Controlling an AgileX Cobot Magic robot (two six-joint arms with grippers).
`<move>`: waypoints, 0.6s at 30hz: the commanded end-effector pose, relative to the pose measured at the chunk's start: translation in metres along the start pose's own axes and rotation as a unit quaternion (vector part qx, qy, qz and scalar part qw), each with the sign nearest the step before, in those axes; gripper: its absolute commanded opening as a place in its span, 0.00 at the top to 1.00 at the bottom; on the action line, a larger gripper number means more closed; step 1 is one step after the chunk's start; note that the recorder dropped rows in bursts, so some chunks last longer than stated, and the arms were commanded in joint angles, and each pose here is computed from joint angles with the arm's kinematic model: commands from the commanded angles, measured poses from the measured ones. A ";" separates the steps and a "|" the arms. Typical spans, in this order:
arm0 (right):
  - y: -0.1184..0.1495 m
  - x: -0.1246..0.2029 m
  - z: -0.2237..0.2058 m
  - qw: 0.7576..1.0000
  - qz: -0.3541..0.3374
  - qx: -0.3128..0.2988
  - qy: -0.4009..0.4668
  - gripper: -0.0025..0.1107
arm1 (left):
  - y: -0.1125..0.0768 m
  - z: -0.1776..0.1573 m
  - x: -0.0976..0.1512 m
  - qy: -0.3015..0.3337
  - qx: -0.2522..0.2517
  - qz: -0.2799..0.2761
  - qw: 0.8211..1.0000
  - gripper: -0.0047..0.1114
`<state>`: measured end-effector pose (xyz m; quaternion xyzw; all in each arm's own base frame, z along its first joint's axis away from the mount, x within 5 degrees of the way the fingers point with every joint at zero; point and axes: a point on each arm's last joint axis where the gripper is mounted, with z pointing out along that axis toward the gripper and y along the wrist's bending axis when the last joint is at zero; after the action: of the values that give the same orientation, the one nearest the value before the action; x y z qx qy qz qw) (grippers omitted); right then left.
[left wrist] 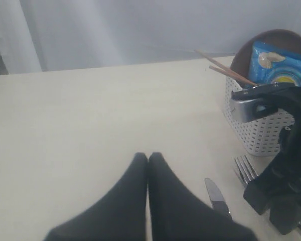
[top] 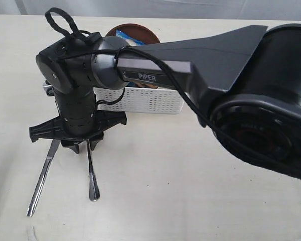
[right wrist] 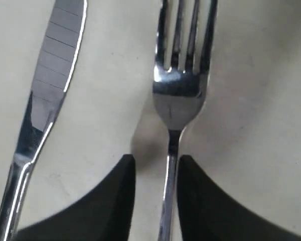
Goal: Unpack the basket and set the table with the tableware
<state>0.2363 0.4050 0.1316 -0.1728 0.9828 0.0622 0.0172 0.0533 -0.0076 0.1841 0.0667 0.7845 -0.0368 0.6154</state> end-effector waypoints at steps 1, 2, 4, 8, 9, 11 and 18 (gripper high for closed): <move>-0.002 -0.002 0.007 1.000 -0.002 0.001 0.004 0.89 | 0.000 0.000 0.000 -0.004 0.003 -0.003 1.000 0.96; -0.002 -0.002 0.008 1.000 0.001 0.002 0.005 0.91 | 0.000 0.000 0.000 -0.004 0.003 -0.003 1.000 0.96; -0.002 -0.002 0.008 1.000 0.002 0.002 0.005 0.93 | 0.000 0.000 0.000 -0.004 0.003 -0.003 1.000 0.96; -0.001 -0.001 0.008 1.000 0.004 -0.002 0.008 0.93 | 0.000 0.000 0.000 -0.004 0.003 -0.003 1.000 0.96; -0.001 -0.001 0.007 1.000 0.008 -0.007 0.010 0.93 | 0.000 0.000 0.000 -0.004 0.003 -0.003 1.000 0.96; 0.002 0.001 0.004 0.999 0.018 -0.023 0.018 0.93 | 0.000 0.000 0.000 -0.004 0.003 -0.003 1.000 0.96; 0.018 0.010 -0.018 0.997 0.055 -0.060 0.014 0.98 | 0.000 0.000 0.000 -0.004 0.003 -0.003 1.000 0.96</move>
<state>0.2262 0.4120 0.1360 -0.1303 0.9864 0.0987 -0.0157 0.0533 -0.0076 0.1841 0.0667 0.7845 -0.0368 0.6154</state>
